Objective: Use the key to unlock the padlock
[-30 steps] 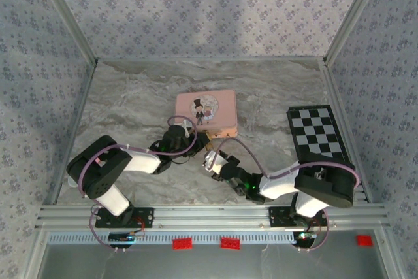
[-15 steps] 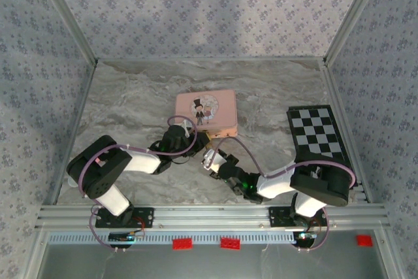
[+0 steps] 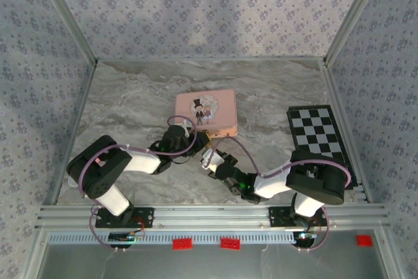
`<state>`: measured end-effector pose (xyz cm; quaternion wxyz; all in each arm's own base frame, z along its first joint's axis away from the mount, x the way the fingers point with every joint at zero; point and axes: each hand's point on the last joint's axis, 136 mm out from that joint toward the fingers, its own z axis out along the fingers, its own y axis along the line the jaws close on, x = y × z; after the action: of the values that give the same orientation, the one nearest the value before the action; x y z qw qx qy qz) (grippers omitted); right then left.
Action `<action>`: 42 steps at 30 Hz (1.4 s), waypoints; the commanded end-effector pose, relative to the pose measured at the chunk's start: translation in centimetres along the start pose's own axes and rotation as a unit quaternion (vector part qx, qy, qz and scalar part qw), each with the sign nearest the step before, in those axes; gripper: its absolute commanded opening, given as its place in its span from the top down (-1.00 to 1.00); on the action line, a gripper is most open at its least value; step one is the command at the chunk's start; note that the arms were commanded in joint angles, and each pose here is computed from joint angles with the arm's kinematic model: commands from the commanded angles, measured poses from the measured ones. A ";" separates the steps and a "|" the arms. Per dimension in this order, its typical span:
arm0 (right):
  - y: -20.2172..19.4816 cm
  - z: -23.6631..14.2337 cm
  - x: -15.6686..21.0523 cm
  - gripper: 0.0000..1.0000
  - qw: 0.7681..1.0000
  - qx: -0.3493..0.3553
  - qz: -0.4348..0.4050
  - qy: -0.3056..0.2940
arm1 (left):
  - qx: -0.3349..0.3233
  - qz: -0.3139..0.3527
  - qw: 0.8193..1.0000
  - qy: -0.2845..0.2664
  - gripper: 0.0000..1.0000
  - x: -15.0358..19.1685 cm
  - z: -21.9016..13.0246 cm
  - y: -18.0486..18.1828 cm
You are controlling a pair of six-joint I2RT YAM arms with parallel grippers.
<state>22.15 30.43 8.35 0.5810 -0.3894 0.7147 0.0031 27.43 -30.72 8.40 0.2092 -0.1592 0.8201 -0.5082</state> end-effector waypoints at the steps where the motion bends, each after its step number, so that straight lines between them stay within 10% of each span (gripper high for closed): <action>1: -0.9 0.5 -0.9 0.78 0.999 0.029 0.025 -0.001 | -0.010 -0.052 0.998 0.023 1.00 0.8 -0.1 1.1; 25: -2.8 0.5 -1.1 0.90 0.980 -0.001 0.197 0.032 | 0.005 -0.043 0.999 0.018 1.00 0.6 -0.4 0.1; 42: -3.7 0.4 0.8 0.95 0.880 -0.058 0.468 0.049 | 0.001 -0.044 0.999 0.015 1.00 0.5 -0.3 0.4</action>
<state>22.89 29.47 8.79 0.4386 -0.1107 0.8407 0.2975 28.00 -30.47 8.76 0.2135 -0.1790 0.8116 -0.5135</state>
